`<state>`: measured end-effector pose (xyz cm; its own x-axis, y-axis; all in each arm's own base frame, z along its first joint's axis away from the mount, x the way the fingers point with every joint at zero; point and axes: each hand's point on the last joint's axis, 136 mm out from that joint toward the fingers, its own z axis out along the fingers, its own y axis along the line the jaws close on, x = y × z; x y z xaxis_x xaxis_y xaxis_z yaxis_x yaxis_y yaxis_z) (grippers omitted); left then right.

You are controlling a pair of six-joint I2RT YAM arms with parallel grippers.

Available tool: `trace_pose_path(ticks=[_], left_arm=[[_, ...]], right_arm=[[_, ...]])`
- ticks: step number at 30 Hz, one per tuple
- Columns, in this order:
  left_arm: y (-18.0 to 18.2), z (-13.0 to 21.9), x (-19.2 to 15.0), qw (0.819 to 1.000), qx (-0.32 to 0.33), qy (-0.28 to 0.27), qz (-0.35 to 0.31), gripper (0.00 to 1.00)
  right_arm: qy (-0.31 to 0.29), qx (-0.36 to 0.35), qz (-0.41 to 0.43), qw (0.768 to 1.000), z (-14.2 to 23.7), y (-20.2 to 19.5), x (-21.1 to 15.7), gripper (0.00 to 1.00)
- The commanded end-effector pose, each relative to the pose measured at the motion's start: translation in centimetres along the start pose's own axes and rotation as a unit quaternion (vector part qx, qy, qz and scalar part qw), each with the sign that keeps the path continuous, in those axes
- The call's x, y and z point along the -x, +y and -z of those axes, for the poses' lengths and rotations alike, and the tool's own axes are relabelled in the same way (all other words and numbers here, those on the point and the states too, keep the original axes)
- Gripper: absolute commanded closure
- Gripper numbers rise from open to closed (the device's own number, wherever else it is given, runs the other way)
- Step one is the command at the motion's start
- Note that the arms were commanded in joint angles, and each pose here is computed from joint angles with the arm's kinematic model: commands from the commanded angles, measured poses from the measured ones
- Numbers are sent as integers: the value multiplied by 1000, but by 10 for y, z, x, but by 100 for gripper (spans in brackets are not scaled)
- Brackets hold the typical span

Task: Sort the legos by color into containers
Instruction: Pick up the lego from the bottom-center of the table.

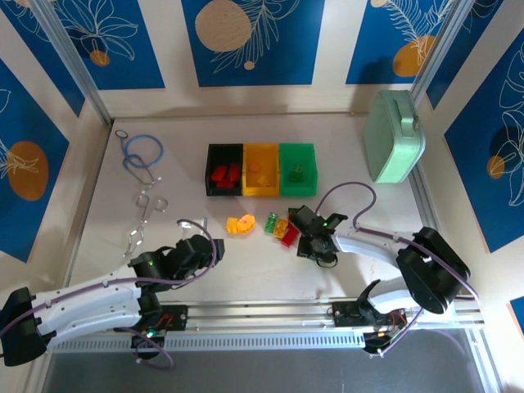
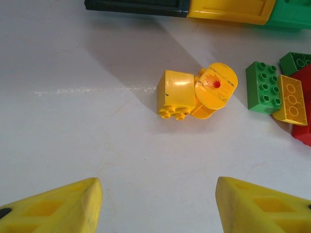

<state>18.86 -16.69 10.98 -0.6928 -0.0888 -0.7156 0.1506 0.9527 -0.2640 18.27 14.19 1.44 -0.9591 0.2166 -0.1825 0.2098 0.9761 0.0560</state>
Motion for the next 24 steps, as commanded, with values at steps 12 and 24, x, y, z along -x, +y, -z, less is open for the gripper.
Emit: trace_pose_path(ticks=[12,24], left_arm=[[7,2,-1,1000,15,-6,-4,38],[7,-1,-12,1000,11,6,-4,38]], right_arm=[[-34,0,8,999,30,3,8,66],[-122,67,37,990,108,34,93,66]])
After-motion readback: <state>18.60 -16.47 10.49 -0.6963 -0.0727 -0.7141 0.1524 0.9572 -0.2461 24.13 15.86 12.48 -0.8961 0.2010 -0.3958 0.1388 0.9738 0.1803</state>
